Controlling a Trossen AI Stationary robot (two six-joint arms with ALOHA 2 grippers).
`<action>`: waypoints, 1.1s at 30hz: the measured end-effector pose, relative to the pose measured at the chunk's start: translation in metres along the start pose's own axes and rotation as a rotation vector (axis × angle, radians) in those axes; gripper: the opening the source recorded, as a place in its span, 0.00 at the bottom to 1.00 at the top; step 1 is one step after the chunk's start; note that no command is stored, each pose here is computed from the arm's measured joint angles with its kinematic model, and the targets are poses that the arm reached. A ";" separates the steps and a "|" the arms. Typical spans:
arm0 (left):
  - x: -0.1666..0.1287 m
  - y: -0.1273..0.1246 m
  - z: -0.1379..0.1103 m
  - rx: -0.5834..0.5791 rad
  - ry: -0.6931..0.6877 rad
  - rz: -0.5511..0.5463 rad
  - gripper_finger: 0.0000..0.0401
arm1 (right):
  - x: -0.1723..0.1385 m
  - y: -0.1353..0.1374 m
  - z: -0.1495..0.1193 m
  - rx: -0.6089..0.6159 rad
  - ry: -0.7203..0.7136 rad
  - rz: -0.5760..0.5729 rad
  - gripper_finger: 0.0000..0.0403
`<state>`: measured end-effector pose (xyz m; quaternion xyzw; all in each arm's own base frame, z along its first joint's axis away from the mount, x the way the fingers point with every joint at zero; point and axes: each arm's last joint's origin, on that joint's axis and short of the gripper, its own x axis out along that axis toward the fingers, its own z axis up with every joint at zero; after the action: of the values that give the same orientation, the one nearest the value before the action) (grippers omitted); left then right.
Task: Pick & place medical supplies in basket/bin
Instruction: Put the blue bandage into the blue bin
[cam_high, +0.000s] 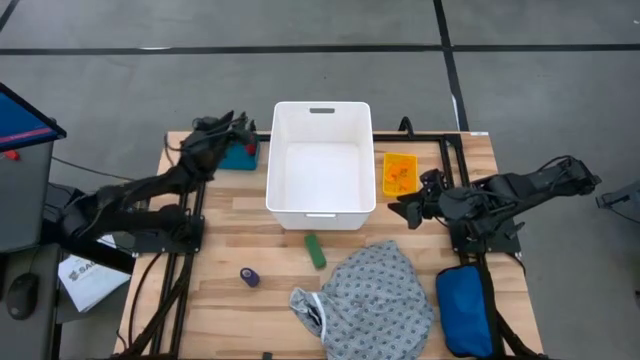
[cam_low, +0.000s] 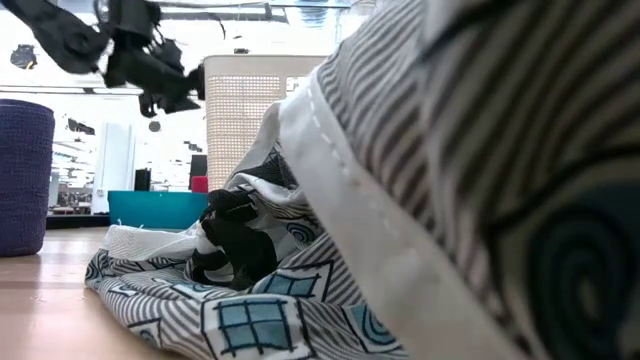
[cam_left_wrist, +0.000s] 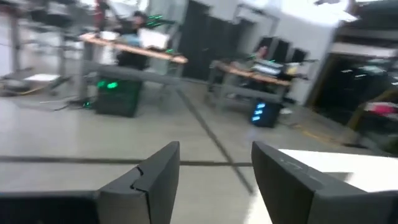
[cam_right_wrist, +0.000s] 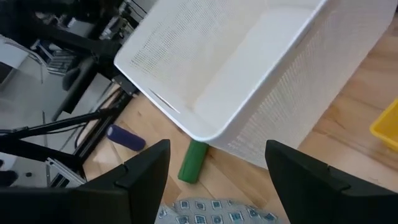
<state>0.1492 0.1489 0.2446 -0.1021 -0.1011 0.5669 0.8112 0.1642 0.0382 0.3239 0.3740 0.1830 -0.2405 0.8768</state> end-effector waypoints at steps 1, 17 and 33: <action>-0.007 -0.002 0.005 0.008 0.001 -0.040 0.48 | -0.001 0.000 0.001 -0.003 -0.008 0.006 0.65; -0.128 -0.034 0.025 -0.226 0.469 -1.065 0.48 | -0.007 0.006 -0.001 -0.045 -0.022 0.072 0.65; -0.203 -0.047 0.008 0.023 0.703 -1.603 0.49 | -0.012 0.012 -0.009 -0.011 0.010 0.120 0.65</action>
<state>0.1212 -0.0576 0.2553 -0.1609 0.1192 -0.2372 0.9506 0.1595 0.0562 0.3311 0.3806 0.1657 -0.1845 0.8909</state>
